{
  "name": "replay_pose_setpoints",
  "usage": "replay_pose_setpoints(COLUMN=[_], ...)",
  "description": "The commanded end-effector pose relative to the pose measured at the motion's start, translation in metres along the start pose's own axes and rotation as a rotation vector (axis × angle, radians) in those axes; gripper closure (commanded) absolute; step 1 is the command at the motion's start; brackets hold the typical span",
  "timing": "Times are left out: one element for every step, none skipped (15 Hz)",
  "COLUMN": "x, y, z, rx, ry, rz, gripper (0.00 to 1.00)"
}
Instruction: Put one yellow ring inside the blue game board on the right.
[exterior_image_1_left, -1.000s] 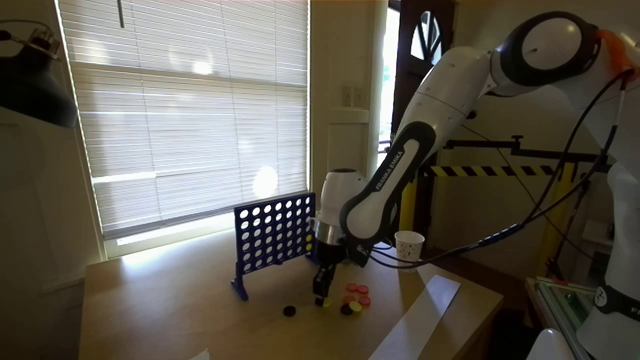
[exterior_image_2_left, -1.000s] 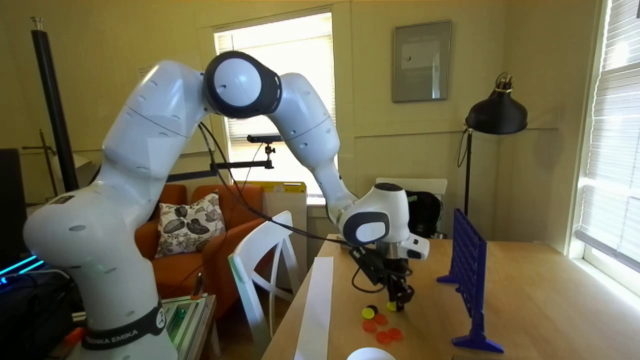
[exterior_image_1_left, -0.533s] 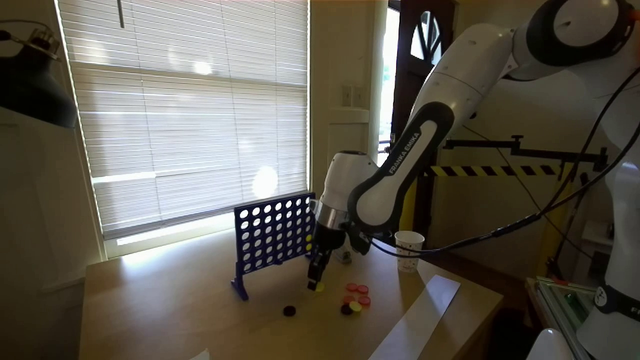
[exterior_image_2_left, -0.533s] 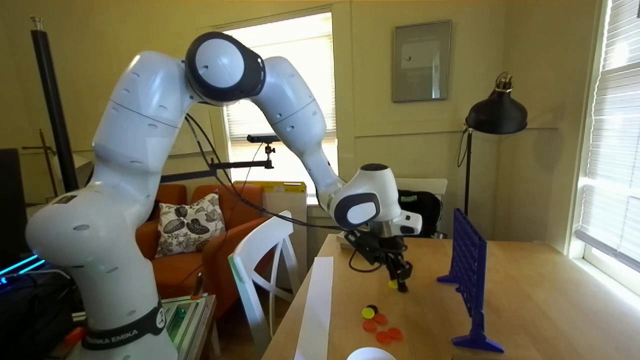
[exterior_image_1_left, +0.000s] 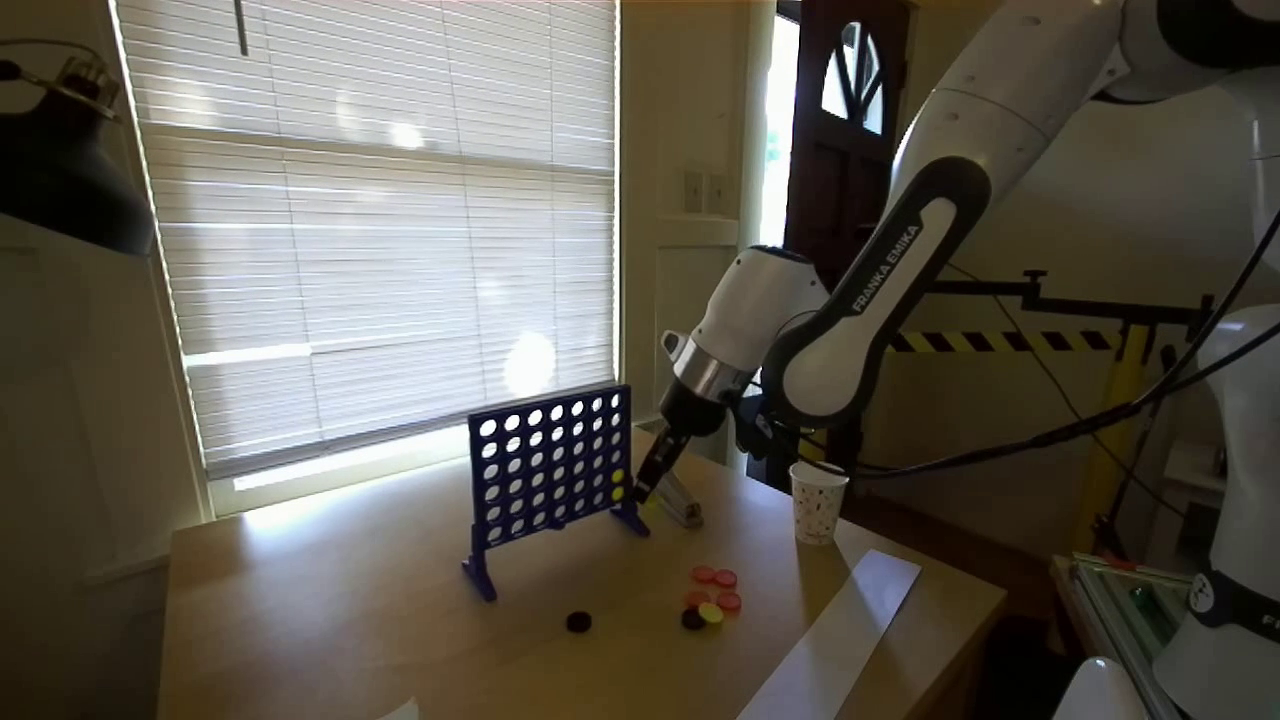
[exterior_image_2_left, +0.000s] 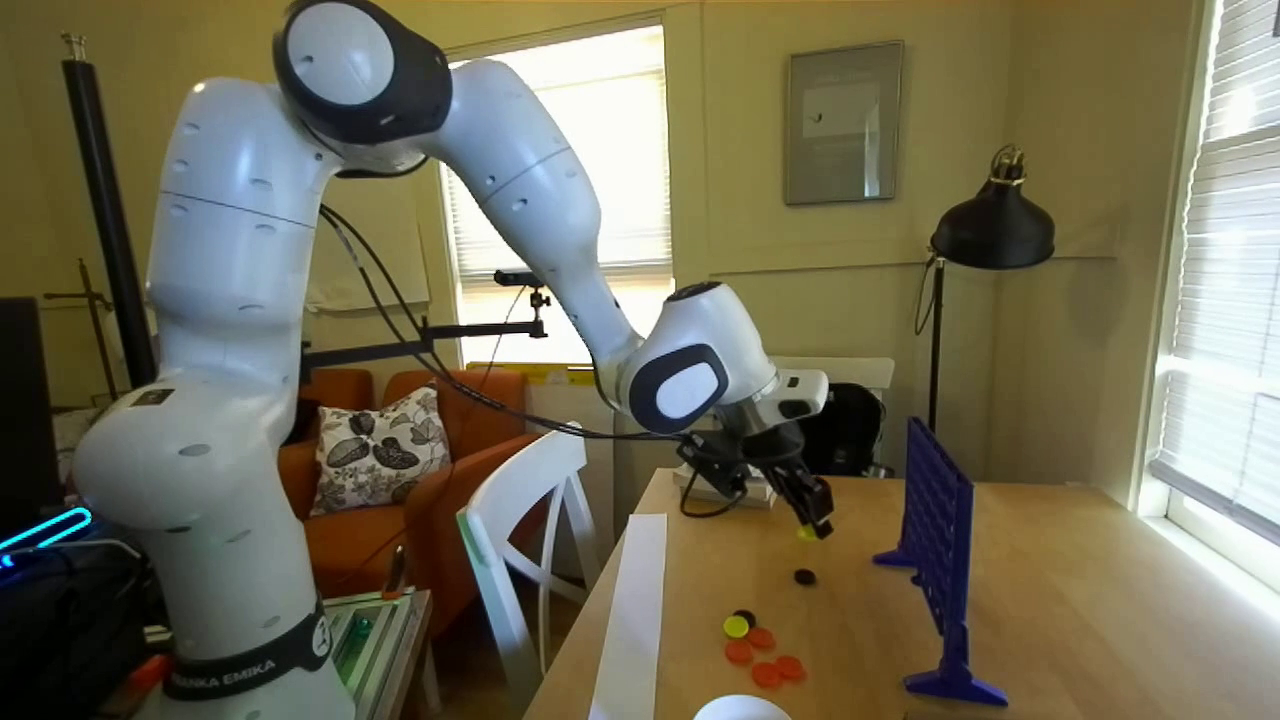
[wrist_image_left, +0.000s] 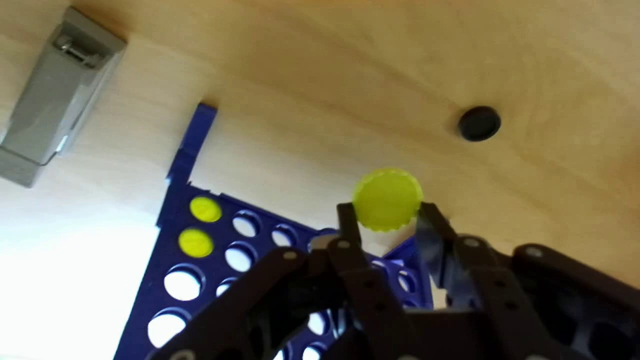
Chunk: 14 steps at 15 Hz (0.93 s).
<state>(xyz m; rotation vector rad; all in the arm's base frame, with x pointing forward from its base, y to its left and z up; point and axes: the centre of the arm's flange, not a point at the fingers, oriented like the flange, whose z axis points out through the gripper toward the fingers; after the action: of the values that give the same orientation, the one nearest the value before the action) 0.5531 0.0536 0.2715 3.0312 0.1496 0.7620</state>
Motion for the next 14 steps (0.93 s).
replay_pose_setpoints(x=[-0.015, -0.014, -0.013, -0.012, -0.009, -0.008, -0.004, -0.002, 0.006, 0.007, 0.008, 0.008, 0.008, 0.008], y=[0.012, 0.019, 0.025, 0.029, 0.034, 0.039, 0.041, 0.044, 0.062, 0.063, 0.063, 0.062, 0.062, 0.062], z=[-0.039, -0.046, -0.05, -0.055, -0.058, -0.058, -0.062, -0.062, -0.046, -0.048, -0.049, -0.05, -0.05, -0.049], rx=[-0.068, -0.08, -0.094, -0.105, -0.115, -0.124, -0.134, -0.141, -0.122, -0.126, -0.128, -0.128, -0.128, -0.128], ry=[0.085, 0.104, 0.12, 0.13, 0.14, 0.151, 0.161, 0.181, 0.149, 0.159, 0.165, 0.167, 0.168, 0.168], rz=[0.027, 0.033, 0.037, 0.037, 0.037, 0.038, 0.036, 0.04, 0.034, 0.032, 0.03, 0.029, 0.028, 0.028], gripper=[0.91, 0.91, 0.91, 0.91, 0.91, 0.91, 0.91, 0.91, 0.66, 0.66, 0.66, 0.66, 0.66, 0.66])
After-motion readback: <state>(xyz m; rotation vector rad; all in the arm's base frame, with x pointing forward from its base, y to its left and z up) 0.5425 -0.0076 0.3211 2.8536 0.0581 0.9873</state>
